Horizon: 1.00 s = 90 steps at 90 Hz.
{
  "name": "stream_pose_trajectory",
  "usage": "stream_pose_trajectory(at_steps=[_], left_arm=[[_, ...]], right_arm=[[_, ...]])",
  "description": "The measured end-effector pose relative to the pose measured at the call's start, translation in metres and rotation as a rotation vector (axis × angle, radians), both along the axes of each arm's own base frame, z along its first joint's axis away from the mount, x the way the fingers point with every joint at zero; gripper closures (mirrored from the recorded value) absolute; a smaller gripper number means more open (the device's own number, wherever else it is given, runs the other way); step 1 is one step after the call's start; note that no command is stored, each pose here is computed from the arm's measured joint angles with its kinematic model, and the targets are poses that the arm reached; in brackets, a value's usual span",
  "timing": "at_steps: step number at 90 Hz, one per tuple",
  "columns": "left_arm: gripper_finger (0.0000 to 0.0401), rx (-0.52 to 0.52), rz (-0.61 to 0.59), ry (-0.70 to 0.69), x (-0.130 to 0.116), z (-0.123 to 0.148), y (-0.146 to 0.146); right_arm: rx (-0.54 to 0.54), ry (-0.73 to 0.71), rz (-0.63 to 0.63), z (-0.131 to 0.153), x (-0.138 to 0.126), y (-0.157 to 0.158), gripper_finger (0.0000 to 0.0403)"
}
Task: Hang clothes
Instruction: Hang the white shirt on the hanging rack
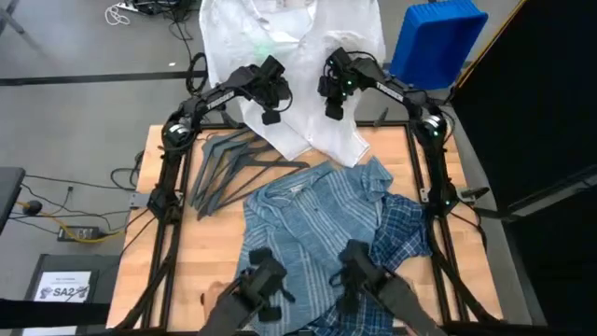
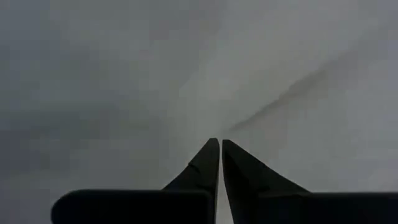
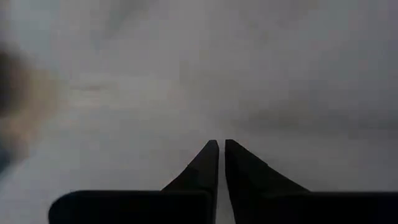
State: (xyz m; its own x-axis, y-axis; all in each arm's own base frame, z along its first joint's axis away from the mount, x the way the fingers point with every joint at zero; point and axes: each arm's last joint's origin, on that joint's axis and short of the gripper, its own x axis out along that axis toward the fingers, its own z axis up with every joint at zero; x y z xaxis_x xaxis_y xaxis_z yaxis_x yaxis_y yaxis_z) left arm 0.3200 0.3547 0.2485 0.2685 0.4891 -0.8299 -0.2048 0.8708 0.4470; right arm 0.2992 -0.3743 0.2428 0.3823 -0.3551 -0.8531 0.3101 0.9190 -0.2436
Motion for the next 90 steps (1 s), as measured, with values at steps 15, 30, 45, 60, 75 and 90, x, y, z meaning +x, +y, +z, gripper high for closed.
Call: stream_pose_trajectory(at_steps=[15, 30, 45, 60, 75, 90], left_arm=[[0.0401, 0.194, 0.045, -0.143, 0.003, 0.009, 0.025], [0.0401, 0.481, 0.106, -0.274, 0.004, 0.038, 0.045], [0.0401, 0.788, 0.143, -0.299, 0.003, 0.066, 0.055], [0.0401, 0.95, 0.163, -0.285, -0.001, 0.083, 0.059], [0.0401, 0.974, 0.189, -0.288, -0.005, 0.093, 0.061], [0.0401, 0.939, 0.241, -0.215, -0.007, 0.087, 0.061]], right_arm=[[-0.14, -0.045, -0.198, -0.004, -0.016, -0.034, 0.0402], [-0.277, -0.067, -0.364, 0.014, -0.032, -0.054, 0.0402], [-0.374, -0.14, -0.41, 0.052, -0.042, -0.064, 0.0402], [-0.462, -0.207, -0.431, 0.088, -0.046, -0.066, 0.0402], [-0.494, -0.238, -0.432, 0.108, -0.048, -0.063, 0.0403], [-0.424, -0.19, -0.405, 0.105, -0.044, -0.054, 0.0403]])
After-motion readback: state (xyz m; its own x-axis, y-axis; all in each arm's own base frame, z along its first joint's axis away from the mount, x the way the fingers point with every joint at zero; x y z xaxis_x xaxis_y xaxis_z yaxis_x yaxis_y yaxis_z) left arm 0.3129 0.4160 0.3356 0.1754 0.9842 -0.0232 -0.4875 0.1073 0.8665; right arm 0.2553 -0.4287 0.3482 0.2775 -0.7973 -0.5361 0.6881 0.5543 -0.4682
